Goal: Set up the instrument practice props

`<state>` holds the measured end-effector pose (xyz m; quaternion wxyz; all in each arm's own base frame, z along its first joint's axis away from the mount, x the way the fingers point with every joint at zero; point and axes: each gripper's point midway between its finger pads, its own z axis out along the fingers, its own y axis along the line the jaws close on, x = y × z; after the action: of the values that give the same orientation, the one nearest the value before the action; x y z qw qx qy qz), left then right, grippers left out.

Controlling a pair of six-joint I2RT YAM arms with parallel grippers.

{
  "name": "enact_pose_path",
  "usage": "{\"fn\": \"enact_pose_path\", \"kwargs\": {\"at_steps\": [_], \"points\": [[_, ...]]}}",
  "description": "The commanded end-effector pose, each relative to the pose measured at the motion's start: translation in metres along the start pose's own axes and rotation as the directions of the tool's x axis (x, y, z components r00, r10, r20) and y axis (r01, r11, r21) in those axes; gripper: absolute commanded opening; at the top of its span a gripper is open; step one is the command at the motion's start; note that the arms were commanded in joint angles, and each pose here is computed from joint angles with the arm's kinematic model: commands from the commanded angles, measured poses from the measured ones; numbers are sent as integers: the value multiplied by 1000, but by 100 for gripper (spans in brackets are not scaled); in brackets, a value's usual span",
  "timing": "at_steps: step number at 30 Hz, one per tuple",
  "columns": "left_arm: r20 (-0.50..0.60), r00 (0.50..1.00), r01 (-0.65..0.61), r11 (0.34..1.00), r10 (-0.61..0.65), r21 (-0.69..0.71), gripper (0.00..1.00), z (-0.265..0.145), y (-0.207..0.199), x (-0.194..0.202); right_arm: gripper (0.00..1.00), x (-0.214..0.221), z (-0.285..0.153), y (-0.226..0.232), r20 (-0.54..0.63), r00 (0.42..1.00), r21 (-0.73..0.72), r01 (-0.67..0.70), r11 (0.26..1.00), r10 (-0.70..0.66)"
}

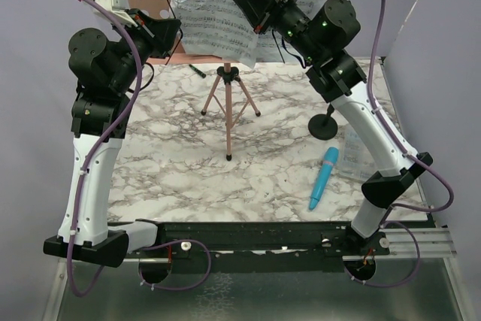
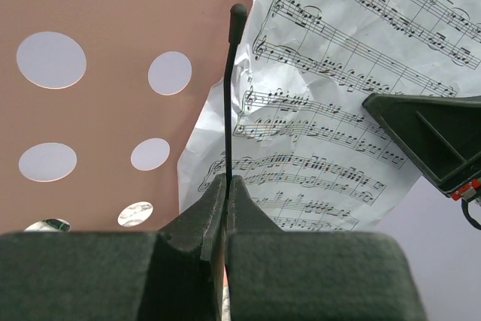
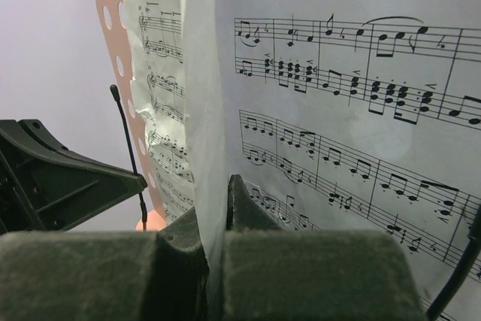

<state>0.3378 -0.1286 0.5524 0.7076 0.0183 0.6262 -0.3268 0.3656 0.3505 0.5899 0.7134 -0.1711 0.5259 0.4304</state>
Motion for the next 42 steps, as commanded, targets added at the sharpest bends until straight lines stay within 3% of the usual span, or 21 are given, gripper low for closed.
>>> {"fn": "enact_pose_path", "kwargs": {"at_steps": [1,38,42], "points": [[92,995,-43,998,37,53,0,-10,-16,-26,1,-2,6,9,11,1000,-43,-17,999,17],[123,991,-64,990,49,124,0,-15,-30,-29,1,13,30,41,-19,991,-226,-131,965,130],[117,992,-57,991,43,118,8,-14,-27,-27,1,20,31,38,-38,990,-214,-137,967,132]]}}
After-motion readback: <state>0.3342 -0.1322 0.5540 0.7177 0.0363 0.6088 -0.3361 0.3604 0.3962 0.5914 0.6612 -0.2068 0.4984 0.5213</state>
